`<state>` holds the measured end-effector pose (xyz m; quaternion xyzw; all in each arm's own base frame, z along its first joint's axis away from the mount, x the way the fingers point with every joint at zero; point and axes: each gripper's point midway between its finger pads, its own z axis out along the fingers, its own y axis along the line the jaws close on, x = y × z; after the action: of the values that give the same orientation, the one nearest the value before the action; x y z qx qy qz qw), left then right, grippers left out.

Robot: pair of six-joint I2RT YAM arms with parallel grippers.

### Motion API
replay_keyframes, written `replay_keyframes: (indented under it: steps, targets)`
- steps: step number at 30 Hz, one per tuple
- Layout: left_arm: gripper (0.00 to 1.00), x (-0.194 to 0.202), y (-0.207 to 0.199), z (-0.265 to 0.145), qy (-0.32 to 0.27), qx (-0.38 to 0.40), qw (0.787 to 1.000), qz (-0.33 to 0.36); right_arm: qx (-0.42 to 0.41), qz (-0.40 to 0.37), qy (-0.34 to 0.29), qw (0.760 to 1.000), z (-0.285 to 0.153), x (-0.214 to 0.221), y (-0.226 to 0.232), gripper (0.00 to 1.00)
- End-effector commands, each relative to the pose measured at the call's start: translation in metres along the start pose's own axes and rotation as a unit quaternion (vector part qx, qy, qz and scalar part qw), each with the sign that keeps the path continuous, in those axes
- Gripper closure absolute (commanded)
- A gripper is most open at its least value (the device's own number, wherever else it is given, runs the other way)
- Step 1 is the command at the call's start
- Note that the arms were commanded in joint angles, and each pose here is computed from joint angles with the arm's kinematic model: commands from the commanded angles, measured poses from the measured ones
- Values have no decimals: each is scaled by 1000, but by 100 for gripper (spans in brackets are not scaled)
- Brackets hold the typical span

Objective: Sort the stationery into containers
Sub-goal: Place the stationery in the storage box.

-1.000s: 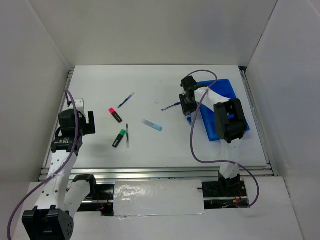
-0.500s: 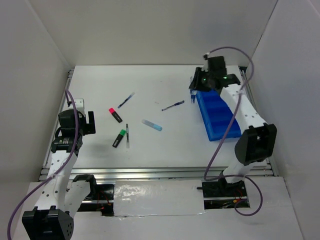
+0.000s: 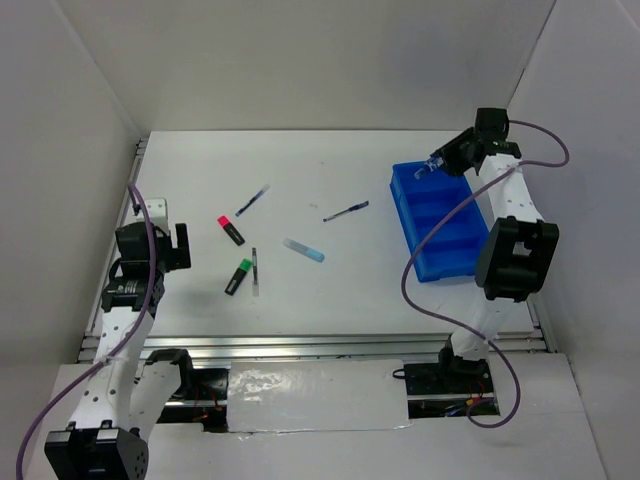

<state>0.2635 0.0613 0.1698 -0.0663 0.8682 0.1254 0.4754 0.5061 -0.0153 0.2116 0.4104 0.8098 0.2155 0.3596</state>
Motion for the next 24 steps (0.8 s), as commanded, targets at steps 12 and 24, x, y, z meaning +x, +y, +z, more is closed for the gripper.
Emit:
replay_keyframes:
  steps: [12,24]
  targets:
    - [1,-11,8,0,-40,-22,999,-4,-4,82,-26,996,43,-36,8,98]
    - [1,-6,15,6,-30,-49,998,-12,10,91,0,996,77,-21,-8,43]
